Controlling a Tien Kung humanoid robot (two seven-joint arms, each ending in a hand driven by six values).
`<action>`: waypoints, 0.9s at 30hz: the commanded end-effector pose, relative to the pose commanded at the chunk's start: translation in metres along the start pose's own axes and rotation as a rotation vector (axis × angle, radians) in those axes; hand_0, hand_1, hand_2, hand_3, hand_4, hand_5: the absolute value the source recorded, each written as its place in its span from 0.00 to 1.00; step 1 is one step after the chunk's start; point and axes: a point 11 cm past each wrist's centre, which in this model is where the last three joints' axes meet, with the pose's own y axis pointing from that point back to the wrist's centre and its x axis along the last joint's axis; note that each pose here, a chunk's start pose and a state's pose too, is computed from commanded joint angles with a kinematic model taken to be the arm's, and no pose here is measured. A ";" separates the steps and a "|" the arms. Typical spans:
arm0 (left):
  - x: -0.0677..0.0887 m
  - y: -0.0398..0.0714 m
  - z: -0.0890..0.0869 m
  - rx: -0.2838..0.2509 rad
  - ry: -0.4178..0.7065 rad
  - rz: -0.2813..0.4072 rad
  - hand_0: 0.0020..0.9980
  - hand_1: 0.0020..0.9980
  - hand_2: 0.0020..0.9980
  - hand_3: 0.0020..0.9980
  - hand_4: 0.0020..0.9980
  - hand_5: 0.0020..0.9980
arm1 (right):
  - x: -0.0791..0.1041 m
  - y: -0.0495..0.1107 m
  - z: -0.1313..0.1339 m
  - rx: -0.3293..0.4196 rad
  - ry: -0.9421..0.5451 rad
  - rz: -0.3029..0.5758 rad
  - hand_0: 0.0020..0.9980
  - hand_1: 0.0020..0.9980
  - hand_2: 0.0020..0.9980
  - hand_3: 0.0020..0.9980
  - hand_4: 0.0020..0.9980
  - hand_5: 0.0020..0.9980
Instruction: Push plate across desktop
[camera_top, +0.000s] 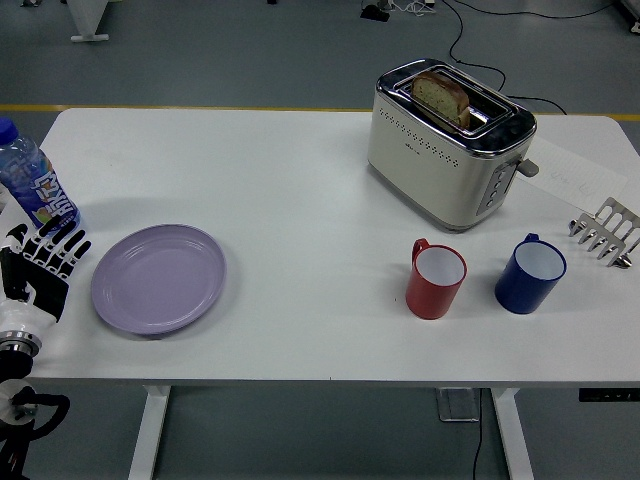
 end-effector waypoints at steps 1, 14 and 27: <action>0.000 0.000 -0.001 0.004 0.001 0.001 0.73 0.71 0.66 0.63 0.54 1.00 | 0.000 0.000 0.000 0.000 0.000 0.000 0.59 0.53 0.63 0.64 0.36 0.58; -0.008 0.002 -0.020 0.042 0.030 -0.022 0.73 0.72 0.66 0.63 0.54 1.00 | -0.001 0.000 0.000 -0.001 0.007 0.001 0.59 0.53 0.63 0.64 0.36 0.58; -0.020 0.007 -0.035 0.062 0.037 -0.037 0.73 0.72 0.66 0.63 0.54 1.00 | 0.002 0.000 0.000 -0.002 0.012 0.007 0.59 0.53 0.63 0.63 0.36 0.58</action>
